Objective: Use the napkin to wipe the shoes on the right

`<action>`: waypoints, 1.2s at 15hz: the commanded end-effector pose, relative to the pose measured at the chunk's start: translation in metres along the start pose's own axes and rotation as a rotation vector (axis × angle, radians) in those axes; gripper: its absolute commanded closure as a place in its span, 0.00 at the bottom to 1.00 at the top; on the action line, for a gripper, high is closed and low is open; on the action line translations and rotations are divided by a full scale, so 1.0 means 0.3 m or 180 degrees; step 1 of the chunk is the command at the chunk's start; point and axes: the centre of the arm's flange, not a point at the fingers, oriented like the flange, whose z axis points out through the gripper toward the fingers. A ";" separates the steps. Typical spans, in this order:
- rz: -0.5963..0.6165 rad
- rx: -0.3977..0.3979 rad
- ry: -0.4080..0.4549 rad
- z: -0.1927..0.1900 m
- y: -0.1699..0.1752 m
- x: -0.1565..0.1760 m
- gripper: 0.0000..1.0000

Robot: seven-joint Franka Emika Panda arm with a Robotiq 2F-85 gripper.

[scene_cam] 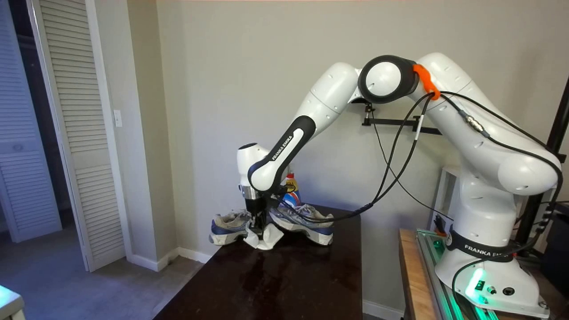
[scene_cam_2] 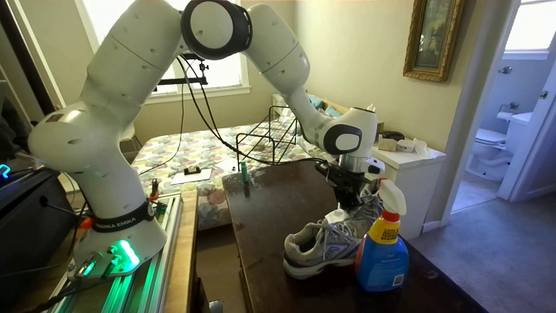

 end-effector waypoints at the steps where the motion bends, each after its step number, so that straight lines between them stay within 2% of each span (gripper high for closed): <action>1: -0.0489 0.0383 -0.0087 -0.138 -0.130 -0.092 1.00; 4: -0.0914 0.0668 -0.0053 -0.265 -0.248 -0.150 1.00; 6: -0.1208 0.0835 -0.0061 -0.306 -0.337 -0.148 1.00; 9: -0.1636 0.1068 -0.0168 -0.287 -0.471 -0.082 1.00; 10: -0.1700 0.1113 -0.0290 -0.269 -0.516 -0.060 1.00; 11: -0.1635 0.1095 -0.0327 -0.250 -0.563 -0.045 1.00; 13: -0.1367 0.0907 -0.0257 -0.195 -0.656 0.002 1.00; 15: -0.1165 0.0898 -0.0294 -0.151 -0.727 0.031 1.00; 18: -0.1089 0.0902 -0.0410 -0.105 -0.806 0.047 1.00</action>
